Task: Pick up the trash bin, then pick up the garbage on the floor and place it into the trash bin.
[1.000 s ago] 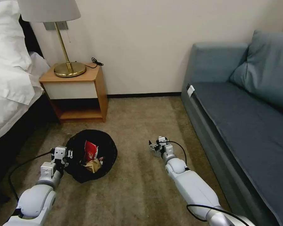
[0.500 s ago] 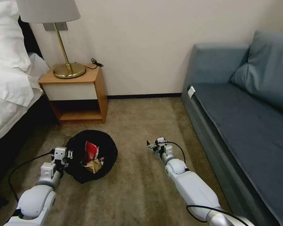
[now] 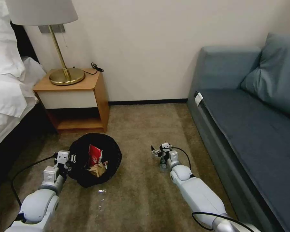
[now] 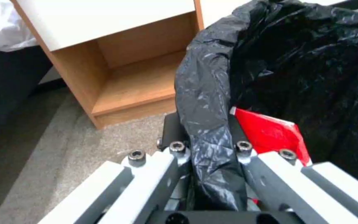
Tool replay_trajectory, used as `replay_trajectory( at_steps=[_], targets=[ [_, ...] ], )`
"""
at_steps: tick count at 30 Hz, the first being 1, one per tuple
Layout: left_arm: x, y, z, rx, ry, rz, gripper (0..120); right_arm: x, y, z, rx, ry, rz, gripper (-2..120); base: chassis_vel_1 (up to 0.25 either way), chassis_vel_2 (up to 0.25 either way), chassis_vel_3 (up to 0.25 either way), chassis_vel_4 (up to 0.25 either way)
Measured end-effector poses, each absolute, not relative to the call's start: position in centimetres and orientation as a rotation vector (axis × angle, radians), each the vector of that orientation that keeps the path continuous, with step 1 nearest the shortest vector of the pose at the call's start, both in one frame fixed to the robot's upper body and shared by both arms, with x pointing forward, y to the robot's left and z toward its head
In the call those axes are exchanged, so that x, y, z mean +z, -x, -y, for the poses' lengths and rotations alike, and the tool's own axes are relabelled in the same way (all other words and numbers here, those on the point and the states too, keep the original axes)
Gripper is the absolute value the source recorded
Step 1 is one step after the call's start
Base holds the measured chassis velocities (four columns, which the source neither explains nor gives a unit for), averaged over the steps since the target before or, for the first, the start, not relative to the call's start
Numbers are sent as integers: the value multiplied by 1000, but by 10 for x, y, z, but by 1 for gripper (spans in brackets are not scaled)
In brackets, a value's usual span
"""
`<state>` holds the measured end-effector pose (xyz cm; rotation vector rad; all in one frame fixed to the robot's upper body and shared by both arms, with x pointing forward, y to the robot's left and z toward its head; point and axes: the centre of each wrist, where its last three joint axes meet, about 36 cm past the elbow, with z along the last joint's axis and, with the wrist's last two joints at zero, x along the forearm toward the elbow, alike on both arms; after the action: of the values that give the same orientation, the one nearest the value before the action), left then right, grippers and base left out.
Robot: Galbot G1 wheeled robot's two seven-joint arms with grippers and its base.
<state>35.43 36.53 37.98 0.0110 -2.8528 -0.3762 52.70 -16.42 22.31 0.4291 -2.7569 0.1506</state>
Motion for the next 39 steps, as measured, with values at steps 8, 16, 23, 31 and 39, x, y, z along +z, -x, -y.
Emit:
replay_trajectory(
  at_steps=[8,16,23,31,39],
  targets=[
    [385,-350,-370,-383,-20,2857,5,226,-533,160,192,-398,2670,100,0,0,0,0],
    [392,-346,-365,-393,2,2865,5,211,-529,165,276,-380,2619,100,0,0,0,0],
    [392,-341,-358,-382,28,2865,5,188,-513,179,322,-353,2570,100,0,0,0,0],
    [388,-336,-350,-363,49,2866,5,172,-495,179,325,-382,2540,100,0,0,0,0],
    [388,-329,-350,-369,41,2865,5,163,-488,176,325,-400,2525,100,0,0,0,0]
  ],
)
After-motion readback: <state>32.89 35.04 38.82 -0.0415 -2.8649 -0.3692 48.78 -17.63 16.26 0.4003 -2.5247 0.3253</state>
